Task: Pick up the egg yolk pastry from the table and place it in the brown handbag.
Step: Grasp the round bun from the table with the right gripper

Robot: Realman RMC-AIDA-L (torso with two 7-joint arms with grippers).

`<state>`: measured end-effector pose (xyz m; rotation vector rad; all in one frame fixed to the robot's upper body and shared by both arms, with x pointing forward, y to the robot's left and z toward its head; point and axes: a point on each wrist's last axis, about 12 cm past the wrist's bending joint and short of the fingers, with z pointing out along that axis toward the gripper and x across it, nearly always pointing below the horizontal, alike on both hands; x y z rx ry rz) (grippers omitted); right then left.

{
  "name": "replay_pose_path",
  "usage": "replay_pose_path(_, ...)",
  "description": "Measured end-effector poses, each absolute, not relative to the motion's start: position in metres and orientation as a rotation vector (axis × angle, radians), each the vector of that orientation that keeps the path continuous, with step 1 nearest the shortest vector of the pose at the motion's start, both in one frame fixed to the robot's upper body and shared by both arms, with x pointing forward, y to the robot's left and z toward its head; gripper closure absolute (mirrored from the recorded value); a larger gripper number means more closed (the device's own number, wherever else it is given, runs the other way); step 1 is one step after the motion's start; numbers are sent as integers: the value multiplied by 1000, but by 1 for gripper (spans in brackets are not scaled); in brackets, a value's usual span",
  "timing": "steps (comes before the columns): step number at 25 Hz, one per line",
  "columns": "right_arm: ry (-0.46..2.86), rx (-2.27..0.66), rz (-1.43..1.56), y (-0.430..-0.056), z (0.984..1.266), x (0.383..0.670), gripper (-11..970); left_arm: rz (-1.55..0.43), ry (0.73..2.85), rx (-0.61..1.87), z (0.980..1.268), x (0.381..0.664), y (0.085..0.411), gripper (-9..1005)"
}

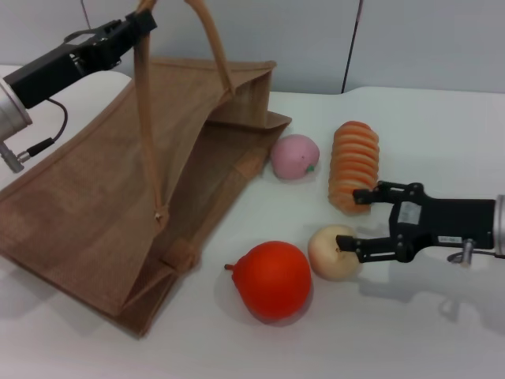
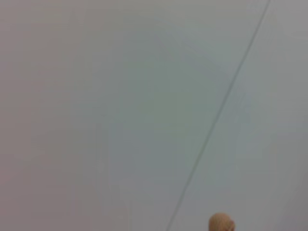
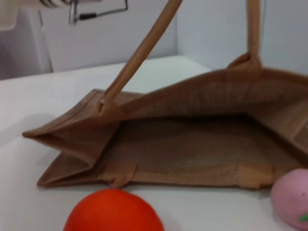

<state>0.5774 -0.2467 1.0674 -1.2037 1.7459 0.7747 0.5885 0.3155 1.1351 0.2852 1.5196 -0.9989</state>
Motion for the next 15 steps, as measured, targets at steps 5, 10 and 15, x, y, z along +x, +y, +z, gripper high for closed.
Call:
replay_pose_path(5,1823,-1245,768,-236,1062,583,164,-1028,1496,304,1137,586,313,872)
replay_pose_path(10,1871,-1283,759,-230,1058,584,168,-1037,1489,308,1138,585,312,871)
replay_pose_path(15,1881,-1321,778,-225,1057,582,171,-1037,1489,305,1138,584,313,870)
